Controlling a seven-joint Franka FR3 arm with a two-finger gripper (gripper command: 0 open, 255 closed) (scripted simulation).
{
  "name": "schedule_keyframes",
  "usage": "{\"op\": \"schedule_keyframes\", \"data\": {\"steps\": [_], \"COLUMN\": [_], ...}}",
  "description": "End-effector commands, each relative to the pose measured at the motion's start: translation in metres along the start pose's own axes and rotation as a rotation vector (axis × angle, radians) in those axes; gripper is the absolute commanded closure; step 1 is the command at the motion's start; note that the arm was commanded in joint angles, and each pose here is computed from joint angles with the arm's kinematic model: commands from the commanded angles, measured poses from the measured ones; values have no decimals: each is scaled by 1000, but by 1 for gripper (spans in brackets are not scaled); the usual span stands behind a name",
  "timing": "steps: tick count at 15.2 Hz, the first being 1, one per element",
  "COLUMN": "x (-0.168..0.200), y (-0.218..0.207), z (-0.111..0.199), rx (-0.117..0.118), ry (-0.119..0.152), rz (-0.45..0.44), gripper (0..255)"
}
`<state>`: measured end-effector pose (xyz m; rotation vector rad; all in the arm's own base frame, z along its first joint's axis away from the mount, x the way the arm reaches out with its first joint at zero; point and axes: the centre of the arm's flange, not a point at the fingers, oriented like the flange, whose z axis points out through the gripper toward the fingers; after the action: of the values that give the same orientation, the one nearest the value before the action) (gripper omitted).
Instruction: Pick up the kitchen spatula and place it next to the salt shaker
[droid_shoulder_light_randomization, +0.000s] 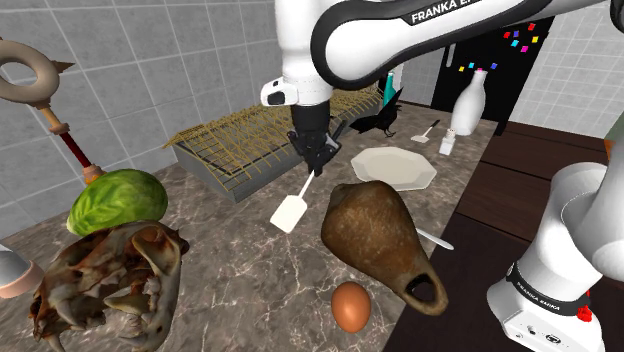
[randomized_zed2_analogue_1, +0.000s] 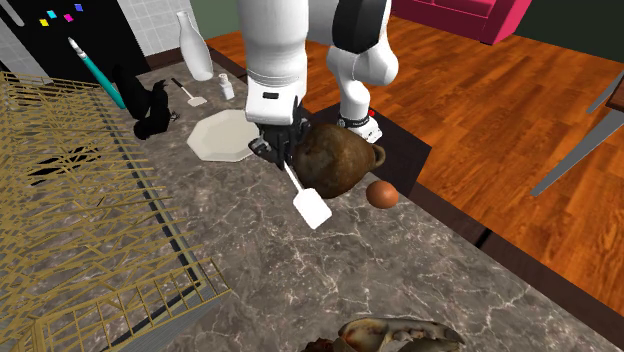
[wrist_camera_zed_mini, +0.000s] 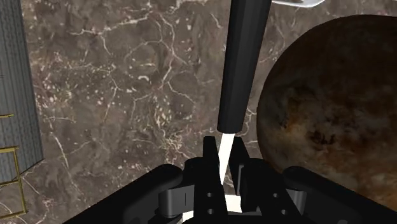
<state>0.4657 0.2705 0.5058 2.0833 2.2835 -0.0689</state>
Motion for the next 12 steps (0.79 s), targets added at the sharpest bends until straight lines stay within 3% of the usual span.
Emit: {"op": "schedule_keyframes", "data": {"steps": [1,12], "x": [-27,-160], "y": [-9,-67], "z": [4,13], "rx": [0,0], "ry": [1,1], "rz": [-1,-1], "gripper": [255,255]}}
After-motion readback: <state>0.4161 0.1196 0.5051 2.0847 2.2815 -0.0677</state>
